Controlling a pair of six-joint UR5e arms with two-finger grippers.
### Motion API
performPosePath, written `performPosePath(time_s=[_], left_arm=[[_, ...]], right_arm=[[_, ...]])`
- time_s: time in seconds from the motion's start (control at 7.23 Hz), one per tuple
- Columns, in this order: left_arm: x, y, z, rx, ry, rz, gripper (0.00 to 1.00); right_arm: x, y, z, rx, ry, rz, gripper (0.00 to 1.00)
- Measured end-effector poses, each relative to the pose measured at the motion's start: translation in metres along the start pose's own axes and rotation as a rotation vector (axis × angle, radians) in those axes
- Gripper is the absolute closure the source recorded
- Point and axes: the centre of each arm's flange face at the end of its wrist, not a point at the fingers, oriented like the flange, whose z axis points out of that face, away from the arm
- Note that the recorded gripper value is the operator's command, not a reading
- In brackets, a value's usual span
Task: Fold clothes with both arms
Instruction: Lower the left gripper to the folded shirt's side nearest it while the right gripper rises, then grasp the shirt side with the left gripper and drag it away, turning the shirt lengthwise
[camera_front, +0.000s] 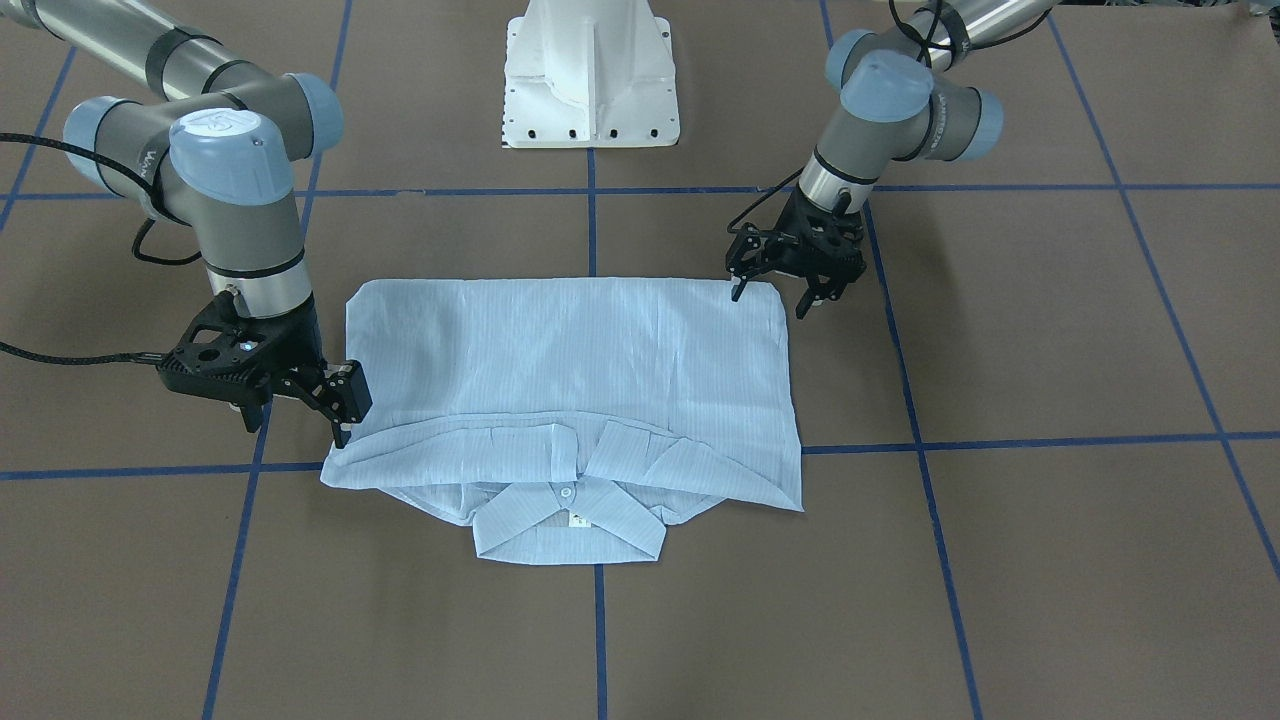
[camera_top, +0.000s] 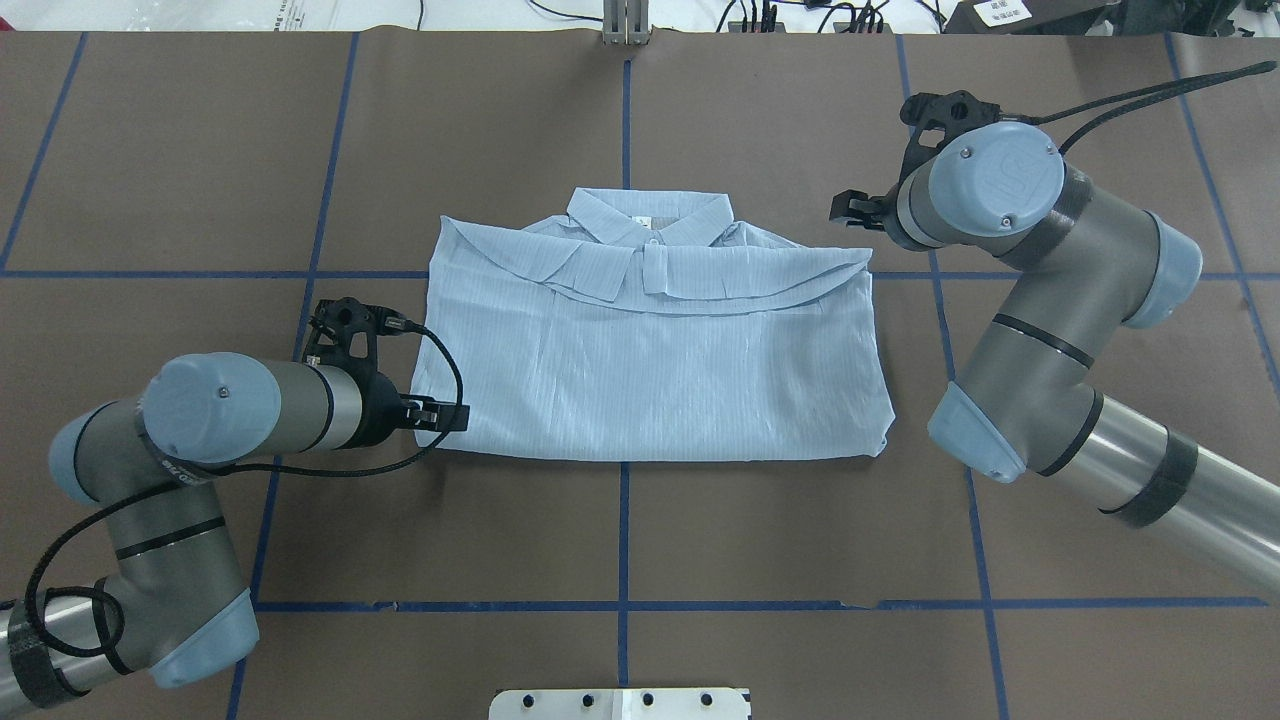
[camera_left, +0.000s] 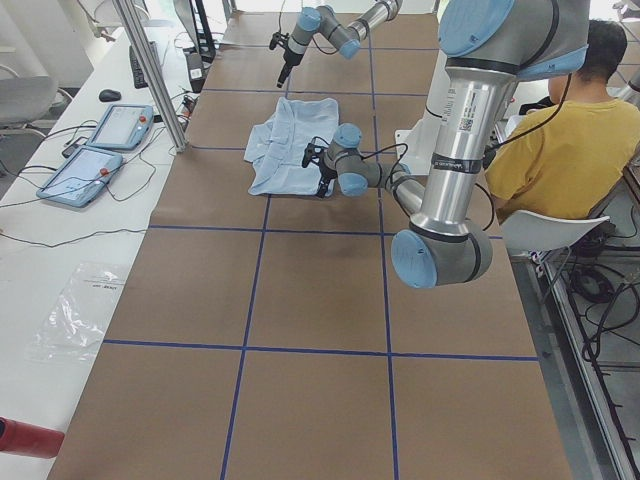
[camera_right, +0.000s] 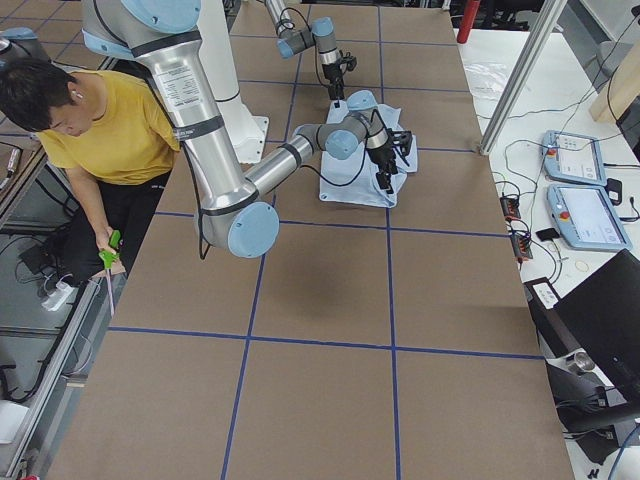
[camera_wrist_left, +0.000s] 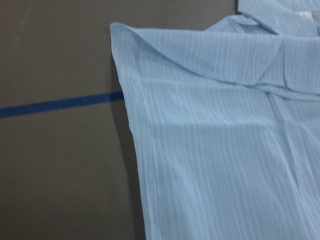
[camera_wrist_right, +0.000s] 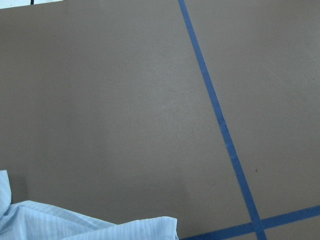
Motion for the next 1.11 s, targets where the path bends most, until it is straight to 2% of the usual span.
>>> performPosePath(time_s=[0.14, 0.28, 0.55, 0.83, 0.97, 1.11], left_arm=[[0.004, 0.007, 0.003, -0.005, 0.002, -0.007, 0.94], [0.008, 0.01, 0.003, -0.008, 0.006, -0.01, 1.0], [0.012, 0.009, 0.001, -0.001, 0.012, -0.011, 1.0], [0.009, 0.007, -0.018, 0.017, 0.022, 0.0, 1.0], [-0.006, 0.002, -0.027, 0.031, 0.005, 0.027, 1.0], [-0.034, -0.02, -0.035, 0.065, -0.039, 0.086, 1.0]], right_arm=[[0.001, 0.0, 0.0, 0.001, 0.002, 0.0, 0.0], [0.001, 0.0, 0.001, 0.001, 0.002, 0.002, 0.0], [0.001, 0.0, 0.001, 0.001, 0.003, 0.006, 0.0], [0.001, 0.001, 0.0, 0.001, 0.002, 0.01, 0.0], [-0.002, 0.001, -0.001, 0.0, -0.003, 0.011, 0.0], [-0.006, 0.002, -0.003, -0.001, -0.011, 0.012, 0.0]])
